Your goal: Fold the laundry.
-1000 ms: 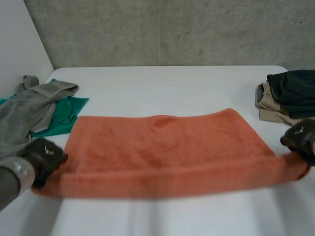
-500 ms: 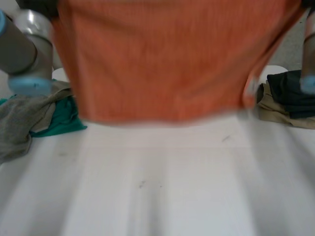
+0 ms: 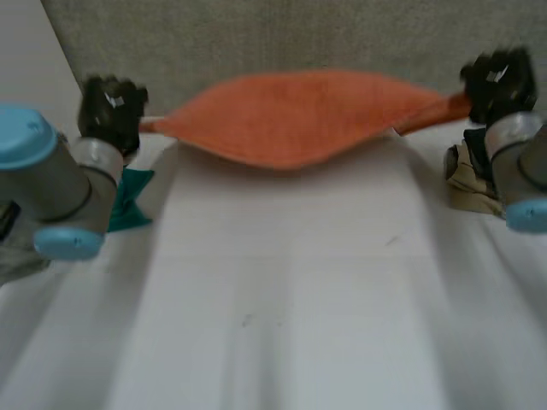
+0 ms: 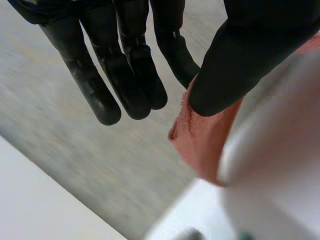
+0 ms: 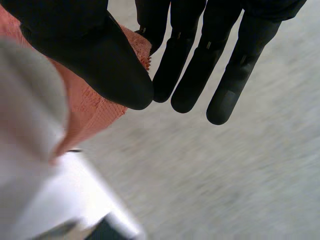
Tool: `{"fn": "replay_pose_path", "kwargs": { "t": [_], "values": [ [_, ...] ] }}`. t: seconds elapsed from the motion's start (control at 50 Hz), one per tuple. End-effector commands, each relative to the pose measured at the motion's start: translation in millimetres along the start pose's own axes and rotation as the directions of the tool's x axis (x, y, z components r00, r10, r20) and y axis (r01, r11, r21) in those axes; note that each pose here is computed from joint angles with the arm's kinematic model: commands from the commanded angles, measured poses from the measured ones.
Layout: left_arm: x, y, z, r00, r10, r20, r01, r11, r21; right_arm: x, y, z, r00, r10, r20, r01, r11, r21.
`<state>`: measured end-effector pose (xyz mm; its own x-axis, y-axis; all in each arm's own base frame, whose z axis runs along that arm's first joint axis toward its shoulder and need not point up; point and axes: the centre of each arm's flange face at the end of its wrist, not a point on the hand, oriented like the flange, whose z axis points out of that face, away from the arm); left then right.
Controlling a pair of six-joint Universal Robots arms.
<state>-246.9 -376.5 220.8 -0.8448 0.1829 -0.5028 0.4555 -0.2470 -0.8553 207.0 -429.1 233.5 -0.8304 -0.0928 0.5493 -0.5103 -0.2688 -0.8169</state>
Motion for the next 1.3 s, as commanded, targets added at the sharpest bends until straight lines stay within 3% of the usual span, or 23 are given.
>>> {"fn": "replay_pose_path", "kwargs": {
  "t": [0.02, 0.08, 0.16, 0.26, 0.32, 0.38, 0.46, 0.56, 0.74, 1.02, 1.14, 1.22, 1.3],
  "values": [
    [28.5, 46.1, -46.0, 0.988, 0.020, -0.153, -0.053, 0.974, -0.218, -29.9, 38.1, -39.1, 0.988, 0.016, 0.152, 0.013, 0.982, -0.191],
    [28.8, 50.9, -77.1, 0.973, 0.039, -0.230, -0.115, 0.938, -0.327, -40.5, 49.4, -64.1, 0.966, 0.019, 0.259, 0.062, 0.951, -0.303],
    [19.6, 41.8, -125.4, 0.940, 0.055, -0.336, -0.208, 0.874, -0.439, -22.5, 43.0, -99.1, 0.926, -0.021, 0.377, 0.193, 0.884, -0.425],
    [10.3, 32.8, -196.0, 0.857, 0.031, -0.514, -0.362, 0.747, -0.558, 10.2, 39.0, -160.3, 0.824, -0.021, 0.566, 0.409, 0.713, -0.569],
    [2.0, 31.8, -206.3, 0.841, 0.037, -0.539, -0.399, 0.716, -0.573, 14.7, 36.9, -173.3, 0.786, -0.028, 0.617, 0.465, 0.684, -0.562],
    [-4.5, 33.8, -200.1, 0.836, 0.087, -0.542, -0.431, 0.715, -0.550, 15.7, 37.1, -171.2, 0.777, -0.075, 0.624, 0.490, 0.694, -0.527],
    [-12.0, 33.2, -169.1, 0.867, 0.151, -0.475, -0.409, 0.760, -0.505, 18.3, 35.5, -150.5, 0.829, -0.145, 0.540, 0.449, 0.747, -0.490],
    [-2.5, 34.5, -127.5, 0.903, 0.178, -0.391, -0.350, 0.834, -0.428, -2.1, 55.3, -113.3, 0.890, -0.130, 0.437, 0.344, 0.821, -0.456],
    [16.5, 44.1, -57.2, 0.933, 0.206, -0.296, -0.301, 0.897, -0.325, -20.7, 66.7, -48.8, 0.946, -0.185, 0.266, 0.265, 0.914, -0.307],
    [33.6, 64.2, 30.8, 0.953, 0.267, -0.143, -0.296, 0.920, -0.256, -43.8, 84.9, 20.8, 0.960, -0.254, 0.116, 0.272, 0.946, -0.175],
    [44.6, 70.1, 45.2, 0.954, 0.273, -0.126, -0.295, 0.928, -0.227, -53.1, 94.0, 38.0, 0.960, -0.268, 0.079, 0.277, 0.948, -0.155],
    [59.2, 65.5, 42.6, 0.951, 0.270, -0.150, -0.297, 0.934, -0.200, -79.4, 102.8, 32.5, 0.938, -0.318, 0.138, 0.339, 0.925, -0.170],
    [71.3, 52.4, 39.2, 0.953, 0.259, -0.156, -0.283, 0.945, -0.162, -84.3, 74.9, 30.1, 0.933, -0.334, 0.131, 0.351, 0.927, -0.135]
  ]
}}
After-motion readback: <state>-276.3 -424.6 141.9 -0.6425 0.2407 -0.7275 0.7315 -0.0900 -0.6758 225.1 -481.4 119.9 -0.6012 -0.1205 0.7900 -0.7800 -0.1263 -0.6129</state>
